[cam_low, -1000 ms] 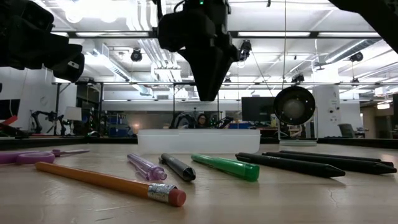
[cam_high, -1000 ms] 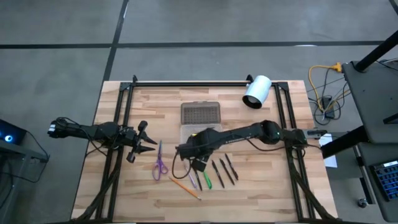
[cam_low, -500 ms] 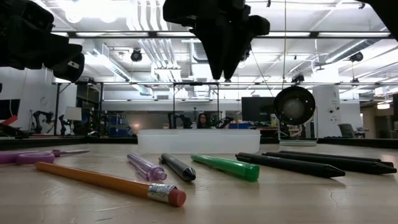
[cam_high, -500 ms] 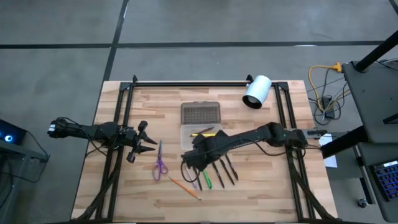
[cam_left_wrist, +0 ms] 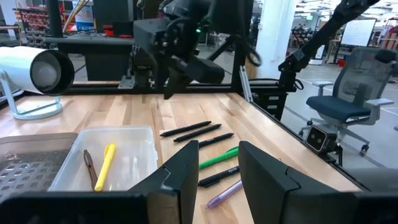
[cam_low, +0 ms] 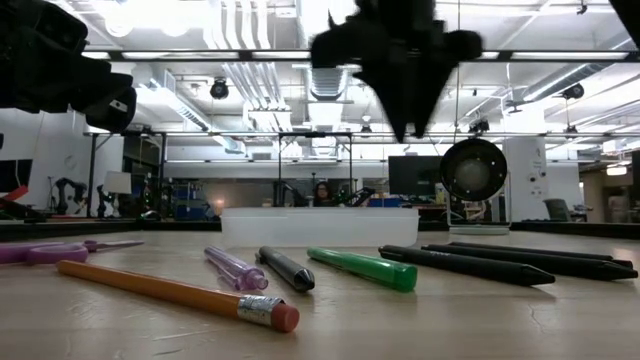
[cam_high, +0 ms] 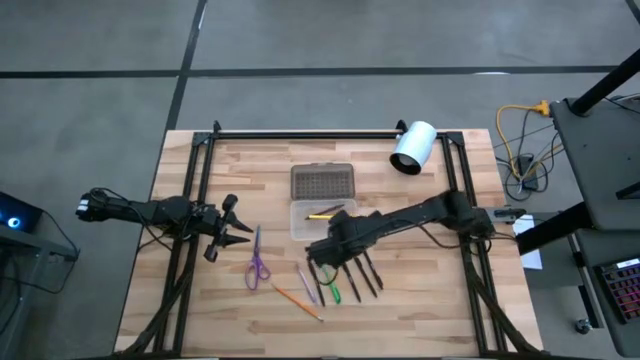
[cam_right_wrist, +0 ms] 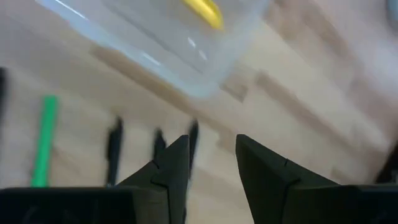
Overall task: Pick & place school supplies into a supply box
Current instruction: Put the black pen into the supply box
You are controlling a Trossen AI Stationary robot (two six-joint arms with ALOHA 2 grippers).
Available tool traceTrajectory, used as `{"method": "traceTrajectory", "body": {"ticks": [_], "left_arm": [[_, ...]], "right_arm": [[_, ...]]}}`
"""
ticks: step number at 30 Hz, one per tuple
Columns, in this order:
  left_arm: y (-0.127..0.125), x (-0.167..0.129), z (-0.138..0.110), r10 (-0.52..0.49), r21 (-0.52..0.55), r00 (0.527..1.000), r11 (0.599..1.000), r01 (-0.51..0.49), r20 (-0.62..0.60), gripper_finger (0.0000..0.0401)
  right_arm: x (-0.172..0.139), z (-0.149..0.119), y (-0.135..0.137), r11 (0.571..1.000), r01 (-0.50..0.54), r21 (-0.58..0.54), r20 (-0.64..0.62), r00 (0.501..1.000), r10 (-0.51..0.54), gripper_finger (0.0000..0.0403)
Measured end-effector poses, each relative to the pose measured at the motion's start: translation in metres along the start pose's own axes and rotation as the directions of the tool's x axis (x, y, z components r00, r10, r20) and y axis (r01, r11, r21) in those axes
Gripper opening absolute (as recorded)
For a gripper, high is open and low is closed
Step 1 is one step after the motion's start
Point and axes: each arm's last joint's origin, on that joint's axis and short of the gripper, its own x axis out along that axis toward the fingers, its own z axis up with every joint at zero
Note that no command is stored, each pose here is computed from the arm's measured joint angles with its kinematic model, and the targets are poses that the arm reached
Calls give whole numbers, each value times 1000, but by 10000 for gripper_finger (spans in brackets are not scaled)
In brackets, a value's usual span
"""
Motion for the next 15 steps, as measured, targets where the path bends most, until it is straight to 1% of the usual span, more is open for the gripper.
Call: {"method": "traceTrajectory", "body": {"ticks": [3, 6, 8, 11, 15], "left_arm": [[0, 0, 0, 0, 0, 1000, 1000, 0, 0, 99], [0, 0, 0, 0, 0, 1000, 1000, 0, 0, 99], [0, 0, 0, 0, 0, 1000, 1000, 0, 0, 99], [0, 0, 0, 0, 0, 1000, 1000, 0, 0, 99], [0, 0, 0, 0, 0, 1000, 1000, 0, 1, 99]], "right_arm": [[4, -8, -12, 998, -5, 64, -82, 997, 10, 121], [7, -18, -19, 994, -27, 110, -122, 992, 41, 117], [10, -25, -21, 989, -57, 137, -135, 988, 75, 116], [15, -30, -19, 979, -128, 157, -134, 980, 150, 118], [22, -36, -21, 974, -149, 169, -134, 976, 173, 122]]}}
